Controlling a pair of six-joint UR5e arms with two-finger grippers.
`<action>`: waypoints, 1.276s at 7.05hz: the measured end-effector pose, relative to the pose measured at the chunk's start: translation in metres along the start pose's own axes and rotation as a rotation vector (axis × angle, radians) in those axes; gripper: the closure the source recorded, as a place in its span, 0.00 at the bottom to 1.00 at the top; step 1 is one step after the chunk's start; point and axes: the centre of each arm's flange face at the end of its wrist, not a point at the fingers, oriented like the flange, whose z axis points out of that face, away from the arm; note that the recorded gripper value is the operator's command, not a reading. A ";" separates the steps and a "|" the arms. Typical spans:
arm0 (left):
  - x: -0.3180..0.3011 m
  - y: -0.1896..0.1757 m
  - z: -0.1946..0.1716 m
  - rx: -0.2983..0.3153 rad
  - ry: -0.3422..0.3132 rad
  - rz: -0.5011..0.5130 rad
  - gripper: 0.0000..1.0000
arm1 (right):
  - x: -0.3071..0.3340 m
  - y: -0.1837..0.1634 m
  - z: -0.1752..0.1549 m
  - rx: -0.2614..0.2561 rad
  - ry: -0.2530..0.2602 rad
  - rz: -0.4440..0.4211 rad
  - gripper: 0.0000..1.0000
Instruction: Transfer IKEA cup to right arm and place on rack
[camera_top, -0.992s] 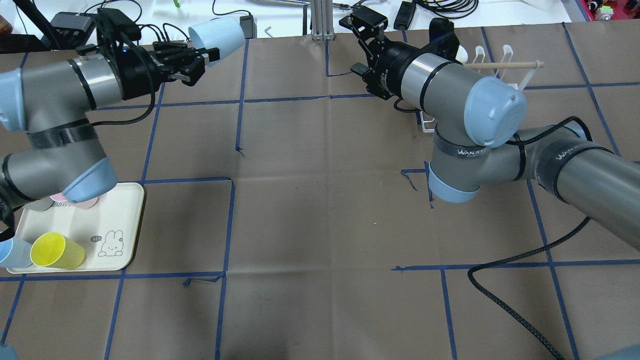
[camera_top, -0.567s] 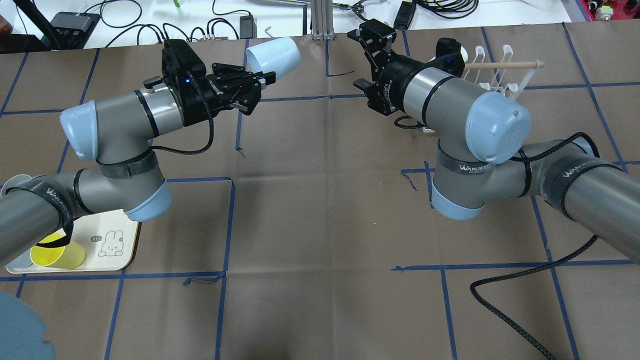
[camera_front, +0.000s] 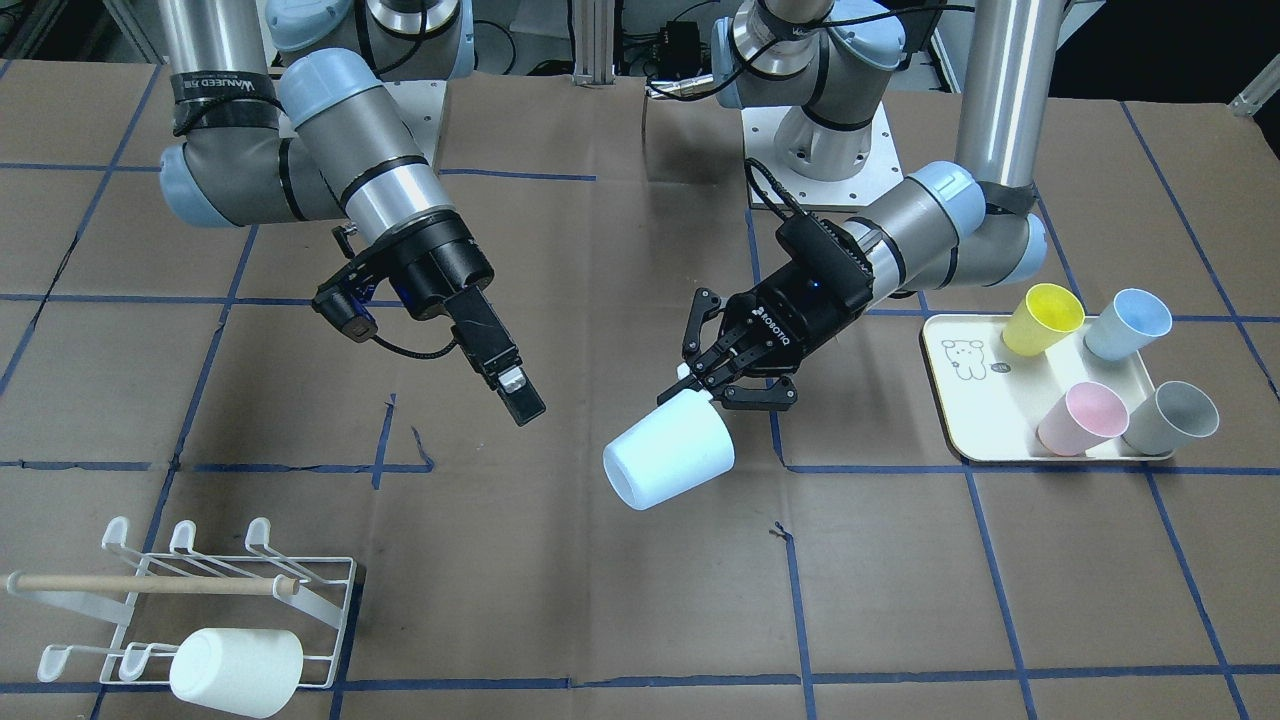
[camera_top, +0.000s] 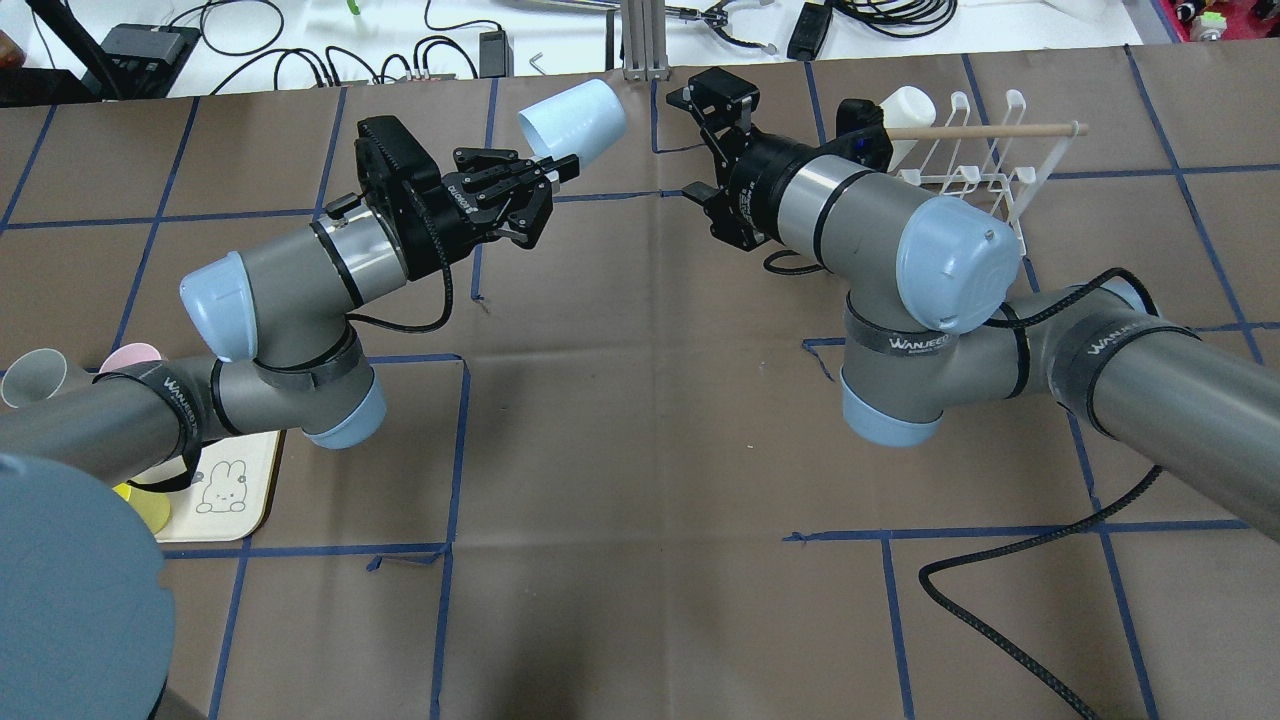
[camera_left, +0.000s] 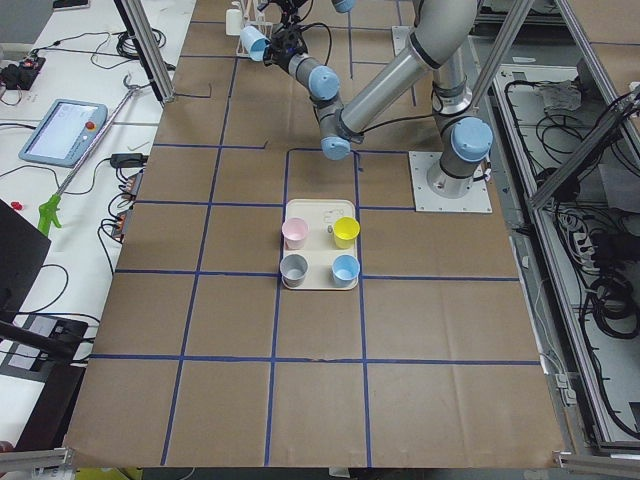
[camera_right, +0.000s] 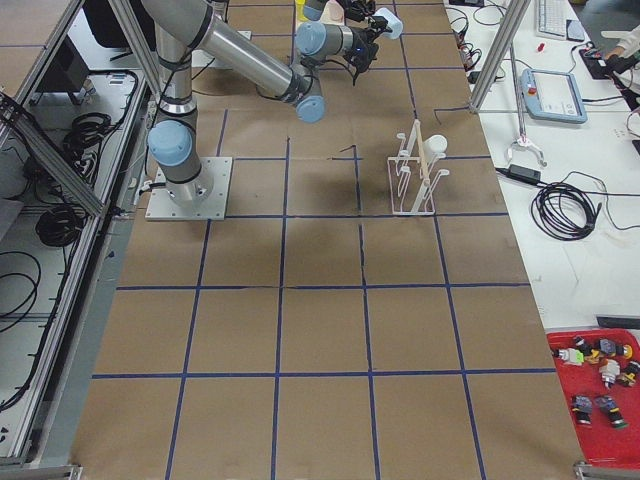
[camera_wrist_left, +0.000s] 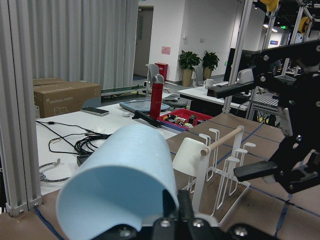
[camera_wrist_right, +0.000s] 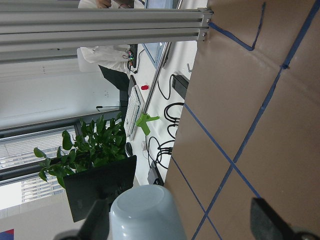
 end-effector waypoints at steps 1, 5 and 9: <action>0.007 0.000 0.006 -0.004 0.003 0.000 0.91 | -0.004 0.002 0.005 -0.013 -0.005 -0.035 0.00; 0.016 -0.002 0.013 -0.010 -0.004 -0.001 0.91 | -0.006 0.003 0.017 -0.042 -0.008 -0.135 0.00; 0.018 -0.004 0.012 -0.008 -0.007 -0.011 0.91 | -0.012 0.019 0.045 -0.083 -0.016 -0.148 0.00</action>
